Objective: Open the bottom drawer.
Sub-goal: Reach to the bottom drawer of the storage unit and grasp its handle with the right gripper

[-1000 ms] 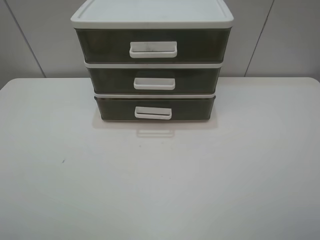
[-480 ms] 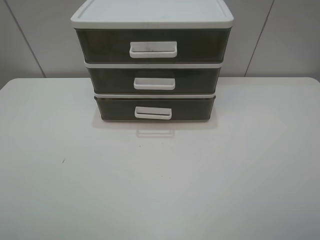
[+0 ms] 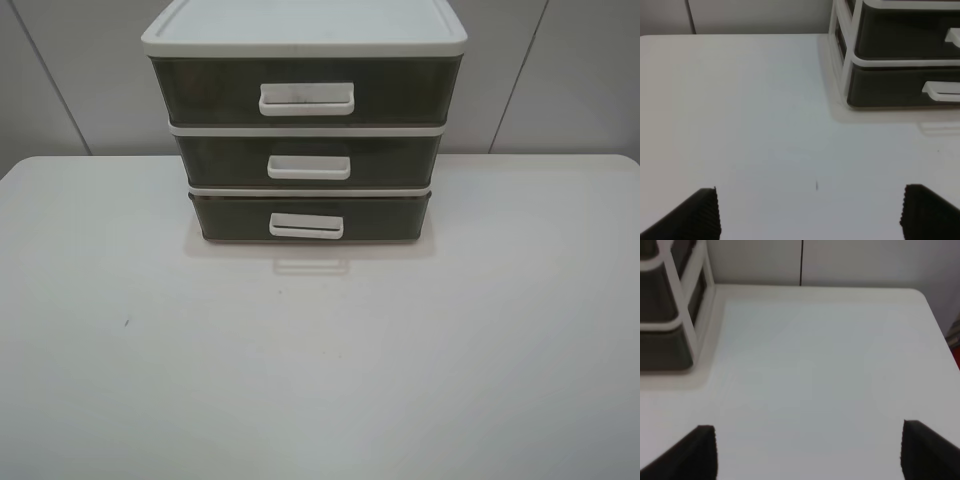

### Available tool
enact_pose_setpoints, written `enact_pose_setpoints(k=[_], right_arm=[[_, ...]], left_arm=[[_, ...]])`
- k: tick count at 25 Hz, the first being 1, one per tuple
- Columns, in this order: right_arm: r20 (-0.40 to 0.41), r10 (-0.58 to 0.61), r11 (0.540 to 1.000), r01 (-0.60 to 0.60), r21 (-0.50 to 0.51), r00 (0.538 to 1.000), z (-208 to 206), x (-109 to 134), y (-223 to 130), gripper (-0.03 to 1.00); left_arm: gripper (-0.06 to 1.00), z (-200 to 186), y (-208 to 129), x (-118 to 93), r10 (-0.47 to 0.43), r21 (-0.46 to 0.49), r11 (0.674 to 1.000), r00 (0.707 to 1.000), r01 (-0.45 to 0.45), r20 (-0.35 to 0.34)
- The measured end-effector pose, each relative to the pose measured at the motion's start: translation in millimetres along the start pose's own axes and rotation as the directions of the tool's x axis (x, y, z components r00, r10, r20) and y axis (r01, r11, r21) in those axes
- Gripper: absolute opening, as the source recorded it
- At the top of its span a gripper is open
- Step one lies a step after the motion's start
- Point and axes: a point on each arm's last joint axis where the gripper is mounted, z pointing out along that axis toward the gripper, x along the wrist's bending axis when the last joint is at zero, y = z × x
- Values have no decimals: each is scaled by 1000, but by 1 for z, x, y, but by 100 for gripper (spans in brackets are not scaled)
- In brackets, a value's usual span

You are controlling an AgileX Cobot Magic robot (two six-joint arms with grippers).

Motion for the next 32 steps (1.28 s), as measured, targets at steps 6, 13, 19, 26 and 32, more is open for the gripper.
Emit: enact_pose_setpoints(k=[6,13,19,26,32], right_arm=[[-30,-5,999,6,32,1000,43,6,37,73],[-178,-54,991,74,110,983,99,28,57,73],[-385,-257,951,302,61,886,133,76,73,73],[-518,-492,820,573,-4,700,159,139,67,73],[-493,-755,549,827,-118,431,189,170,41,73]], left_arm=[[74,0,0,0,0,0,1000,1000,0,0],[74,0,0,0,0,0,1000,1000,0,0],[74,0,0,0,0,0,1000,1000,0,0],[74,0,0,0,0,0,1000,1000,0,0],[74,0,0,0,0,0,1000,1000,0,0]])
